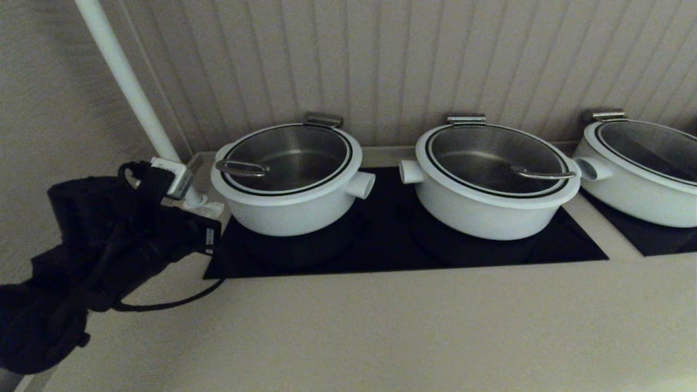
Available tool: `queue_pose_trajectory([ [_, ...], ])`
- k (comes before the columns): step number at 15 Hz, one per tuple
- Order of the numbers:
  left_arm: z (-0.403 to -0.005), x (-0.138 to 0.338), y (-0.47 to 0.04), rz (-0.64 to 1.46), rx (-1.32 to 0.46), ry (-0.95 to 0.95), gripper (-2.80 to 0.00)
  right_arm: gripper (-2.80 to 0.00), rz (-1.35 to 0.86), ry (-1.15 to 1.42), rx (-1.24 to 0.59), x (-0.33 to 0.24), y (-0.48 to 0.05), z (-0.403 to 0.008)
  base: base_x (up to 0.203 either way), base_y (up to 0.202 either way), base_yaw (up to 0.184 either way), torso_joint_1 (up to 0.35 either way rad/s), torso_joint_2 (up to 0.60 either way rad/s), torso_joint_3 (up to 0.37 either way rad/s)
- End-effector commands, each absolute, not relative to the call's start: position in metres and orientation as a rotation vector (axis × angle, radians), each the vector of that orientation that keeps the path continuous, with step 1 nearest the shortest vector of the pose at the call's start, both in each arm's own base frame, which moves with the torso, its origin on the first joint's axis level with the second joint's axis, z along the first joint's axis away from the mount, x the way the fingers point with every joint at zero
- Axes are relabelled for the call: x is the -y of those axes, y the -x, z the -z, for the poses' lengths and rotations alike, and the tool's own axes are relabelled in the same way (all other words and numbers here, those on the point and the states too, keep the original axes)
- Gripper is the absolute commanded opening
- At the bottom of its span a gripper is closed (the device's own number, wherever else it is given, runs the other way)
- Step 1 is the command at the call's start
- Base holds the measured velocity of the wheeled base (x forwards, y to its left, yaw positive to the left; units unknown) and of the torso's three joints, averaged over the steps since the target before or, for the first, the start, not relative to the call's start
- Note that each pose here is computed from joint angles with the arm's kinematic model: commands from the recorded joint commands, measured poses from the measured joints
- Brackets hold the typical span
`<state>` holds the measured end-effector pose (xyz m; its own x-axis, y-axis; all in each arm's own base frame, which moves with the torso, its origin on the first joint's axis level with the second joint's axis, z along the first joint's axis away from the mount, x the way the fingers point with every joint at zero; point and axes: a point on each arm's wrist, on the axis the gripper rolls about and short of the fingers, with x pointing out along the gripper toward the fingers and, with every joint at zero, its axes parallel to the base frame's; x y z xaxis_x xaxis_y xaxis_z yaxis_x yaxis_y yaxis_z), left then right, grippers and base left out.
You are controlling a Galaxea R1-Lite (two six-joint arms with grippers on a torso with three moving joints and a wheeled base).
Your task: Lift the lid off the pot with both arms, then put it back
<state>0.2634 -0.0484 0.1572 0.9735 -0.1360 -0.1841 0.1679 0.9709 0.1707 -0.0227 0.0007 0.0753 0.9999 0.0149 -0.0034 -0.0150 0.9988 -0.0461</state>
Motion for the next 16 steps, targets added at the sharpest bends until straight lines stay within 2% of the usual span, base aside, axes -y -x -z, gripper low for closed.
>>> queue_pose_trajectory([
  [1, -0.163, 0.045, -0.246, 0.151, -0.149, -0.185, -2.8, -2.8, -0.015, 0.047, -0.003, -0.001, 0.023, -0.075, 0.0, 0.0, 0.0, 0.0, 0.0, 0.0],
  [10, -0.145, 0.03, -0.176, 0.138, -0.198, -0.181, -2.8, -2.8, -0.015, 0.046, -0.003, -0.001, 0.023, -0.075, 0.0, 0.0, 0.0, 0.0, 0.0, 0.0],
  [16, -0.149, 0.025, -0.159, 0.092, -0.161, -0.179, -2.8, -2.8, -0.015, 0.047, -0.003, -0.001, 0.023, -0.075, 0.0, 0.0, 0.0, 0.0, 0.0, 0.0],
])
